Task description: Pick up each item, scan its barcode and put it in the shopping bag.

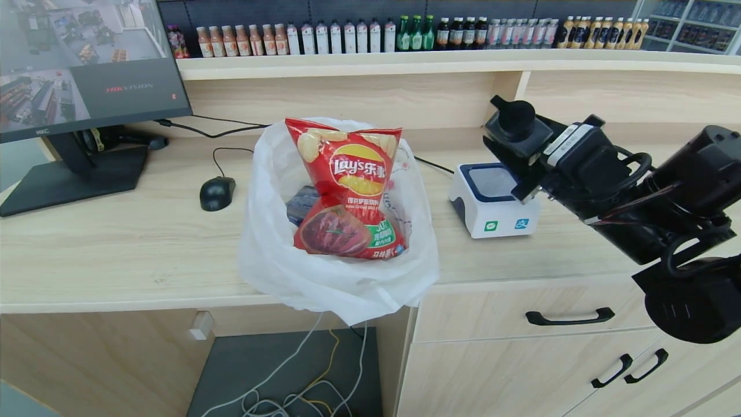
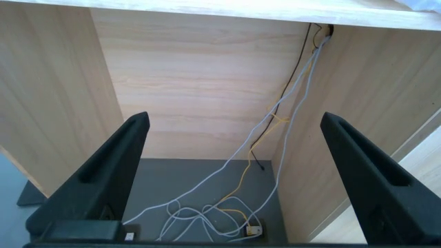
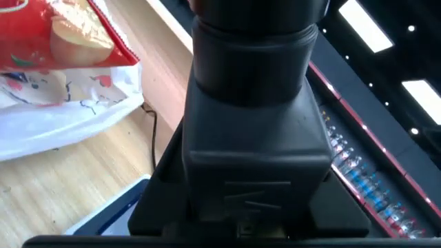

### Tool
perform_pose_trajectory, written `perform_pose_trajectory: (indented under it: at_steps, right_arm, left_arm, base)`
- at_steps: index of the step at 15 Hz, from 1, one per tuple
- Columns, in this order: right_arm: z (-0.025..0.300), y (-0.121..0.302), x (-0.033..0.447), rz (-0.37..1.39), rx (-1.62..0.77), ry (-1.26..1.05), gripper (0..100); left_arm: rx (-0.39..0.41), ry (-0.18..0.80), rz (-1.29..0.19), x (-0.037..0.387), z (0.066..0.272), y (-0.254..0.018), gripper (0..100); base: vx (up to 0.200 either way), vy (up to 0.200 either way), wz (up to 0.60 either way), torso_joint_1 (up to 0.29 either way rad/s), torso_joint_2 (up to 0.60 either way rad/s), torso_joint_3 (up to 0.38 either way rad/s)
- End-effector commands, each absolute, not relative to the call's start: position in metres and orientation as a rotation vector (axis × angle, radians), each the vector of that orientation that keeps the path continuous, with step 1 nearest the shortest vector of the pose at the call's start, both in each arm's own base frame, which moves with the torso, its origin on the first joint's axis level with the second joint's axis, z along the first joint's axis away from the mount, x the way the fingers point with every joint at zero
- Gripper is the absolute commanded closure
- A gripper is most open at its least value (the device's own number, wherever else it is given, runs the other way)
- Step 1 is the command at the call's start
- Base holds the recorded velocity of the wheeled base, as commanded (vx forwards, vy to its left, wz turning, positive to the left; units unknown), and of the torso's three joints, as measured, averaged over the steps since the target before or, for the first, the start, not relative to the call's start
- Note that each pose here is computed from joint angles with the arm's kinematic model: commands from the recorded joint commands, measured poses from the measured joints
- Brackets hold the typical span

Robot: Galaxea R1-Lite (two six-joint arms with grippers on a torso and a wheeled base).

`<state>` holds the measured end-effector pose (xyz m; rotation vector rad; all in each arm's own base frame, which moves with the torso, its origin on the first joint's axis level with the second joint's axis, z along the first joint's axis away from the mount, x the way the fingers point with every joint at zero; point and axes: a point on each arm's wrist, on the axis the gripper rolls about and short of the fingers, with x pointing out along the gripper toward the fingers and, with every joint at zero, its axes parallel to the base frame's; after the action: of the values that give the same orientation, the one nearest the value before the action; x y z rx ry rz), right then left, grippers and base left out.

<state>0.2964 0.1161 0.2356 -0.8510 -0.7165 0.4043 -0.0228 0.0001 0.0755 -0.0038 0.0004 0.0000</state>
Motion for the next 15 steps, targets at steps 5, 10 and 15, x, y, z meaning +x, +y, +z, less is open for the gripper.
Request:
perform_pose_trajectory:
  at_steps: [5, 10, 15]
  right_arm:
    - [0.22, 0.112, 0.307, 0.48, -0.909, -0.717, 100]
    - [0.215, 0.107, 0.311, 0.488, -0.924, -0.705, 100]
    - [0.204, 0.109, 0.319, 0.496, -0.932, -0.674, 100]
  left_arm:
    - [-0.005, 0.0, 0.0, -0.023, 0.075, 0.0, 0]
    - [-0.005, 0.0, 0.0, -0.023, 0.075, 0.0, 0]
    - [-0.005, 0.0, 0.0, -0.023, 0.075, 0.0, 0]
  base:
    - [0.0, 0.0, 0.0, 0.0, 0.0, 0.0]
    - [0.0, 0.0, 0.0, 0.0, 0.0, 0.0]
    - [0.0, 0.0, 0.0, 0.0, 0.0, 0.0]
